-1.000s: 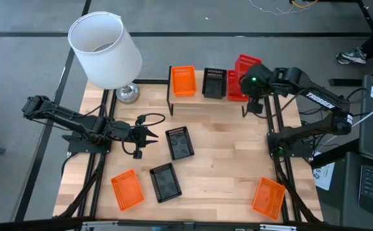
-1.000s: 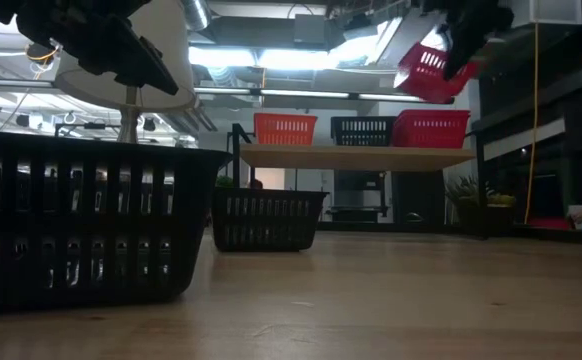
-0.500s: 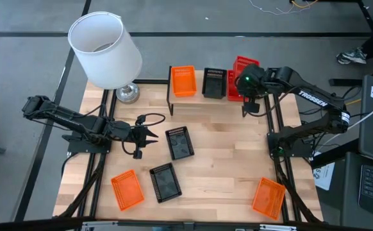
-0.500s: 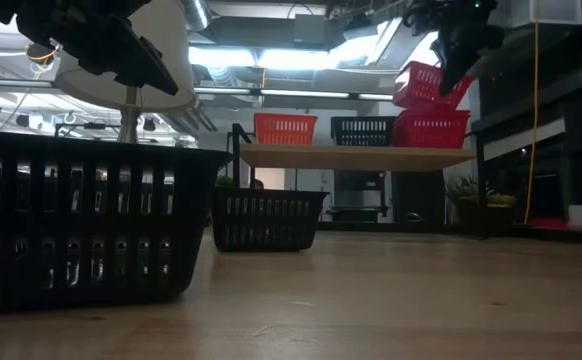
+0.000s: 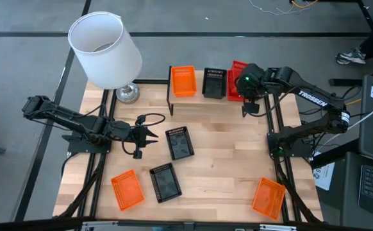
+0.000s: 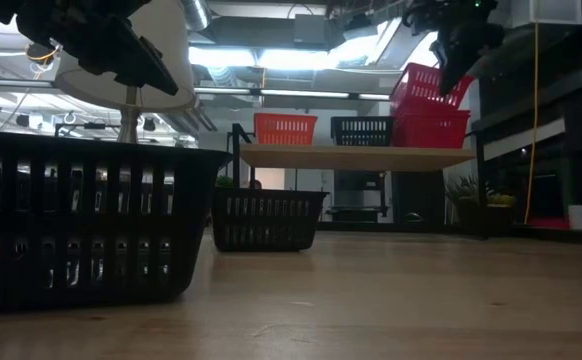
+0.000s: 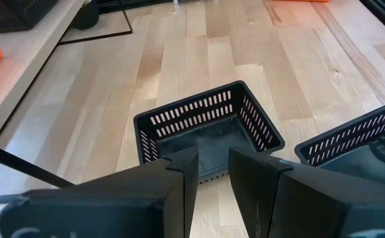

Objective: Stack baskets on shelf by color
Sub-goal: Stack the red basket on the other red basket on the shelf, then adjust the orange and black basket on the shelf

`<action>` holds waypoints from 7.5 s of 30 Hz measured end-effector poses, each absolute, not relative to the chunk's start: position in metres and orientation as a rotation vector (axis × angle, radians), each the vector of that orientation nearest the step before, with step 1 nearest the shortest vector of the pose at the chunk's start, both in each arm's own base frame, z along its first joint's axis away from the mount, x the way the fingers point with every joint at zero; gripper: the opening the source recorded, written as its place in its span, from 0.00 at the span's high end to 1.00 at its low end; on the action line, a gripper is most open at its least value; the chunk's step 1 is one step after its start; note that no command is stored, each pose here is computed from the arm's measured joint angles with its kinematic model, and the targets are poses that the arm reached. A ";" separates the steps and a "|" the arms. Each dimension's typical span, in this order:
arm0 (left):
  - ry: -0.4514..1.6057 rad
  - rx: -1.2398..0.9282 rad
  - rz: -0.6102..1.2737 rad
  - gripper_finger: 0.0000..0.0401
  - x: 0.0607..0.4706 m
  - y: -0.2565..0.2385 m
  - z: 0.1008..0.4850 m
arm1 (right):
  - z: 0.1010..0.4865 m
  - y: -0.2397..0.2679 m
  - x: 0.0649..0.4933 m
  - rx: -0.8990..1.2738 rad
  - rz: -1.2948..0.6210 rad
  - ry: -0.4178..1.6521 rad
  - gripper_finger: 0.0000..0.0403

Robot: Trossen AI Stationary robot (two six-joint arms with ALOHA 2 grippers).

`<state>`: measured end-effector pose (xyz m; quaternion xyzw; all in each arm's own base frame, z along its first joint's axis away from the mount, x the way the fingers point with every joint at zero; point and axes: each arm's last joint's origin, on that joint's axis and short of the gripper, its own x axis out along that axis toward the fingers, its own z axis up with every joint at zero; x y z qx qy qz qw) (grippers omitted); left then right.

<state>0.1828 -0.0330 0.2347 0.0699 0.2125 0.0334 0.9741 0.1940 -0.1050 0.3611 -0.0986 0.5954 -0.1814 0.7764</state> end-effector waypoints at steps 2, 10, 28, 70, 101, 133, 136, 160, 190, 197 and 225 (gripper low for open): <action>0.429 0.141 0.067 0.81 0.183 -0.033 0.235 | 0.361 -0.105 0.194 -0.213 -0.392 1.290 0.83; 0.429 0.140 0.068 0.81 0.183 -0.033 0.235 | 0.361 -0.105 0.193 -0.201 -0.420 1.292 0.71; 0.429 0.140 0.068 0.81 0.183 -0.033 0.235 | 0.360 -0.103 0.192 -0.173 -0.383 1.307 0.66; 0.430 0.145 0.066 0.81 0.183 -0.033 0.235 | 0.364 -0.188 0.316 -0.110 -0.462 1.121 0.66; 0.430 0.145 0.066 0.81 0.183 -0.033 0.235 | 0.328 -0.217 0.352 -0.101 -0.396 1.205 0.66; 0.431 0.151 0.065 0.81 0.183 -0.033 0.235 | 0.342 -0.195 0.369 -0.345 -0.566 1.209 0.66; 0.431 0.151 0.065 0.81 0.183 -0.033 0.235 | 0.348 -0.200 0.377 -0.363 -0.550 1.093 0.66; 0.438 0.154 0.064 0.81 0.182 -0.033 0.234 | 0.334 -0.211 0.384 -0.226 -0.346 0.990 0.66; 0.438 0.153 0.065 0.81 0.182 -0.033 0.234 | 0.324 -0.164 0.396 -0.225 -0.225 1.093 0.66; 0.438 0.152 0.065 0.81 0.182 -0.033 0.234 | 0.324 -0.153 0.400 -0.219 -0.212 1.093 0.66; 0.438 0.150 0.065 0.81 0.182 -0.033 0.234 | 0.323 -0.154 0.397 -0.284 -0.296 1.147 0.66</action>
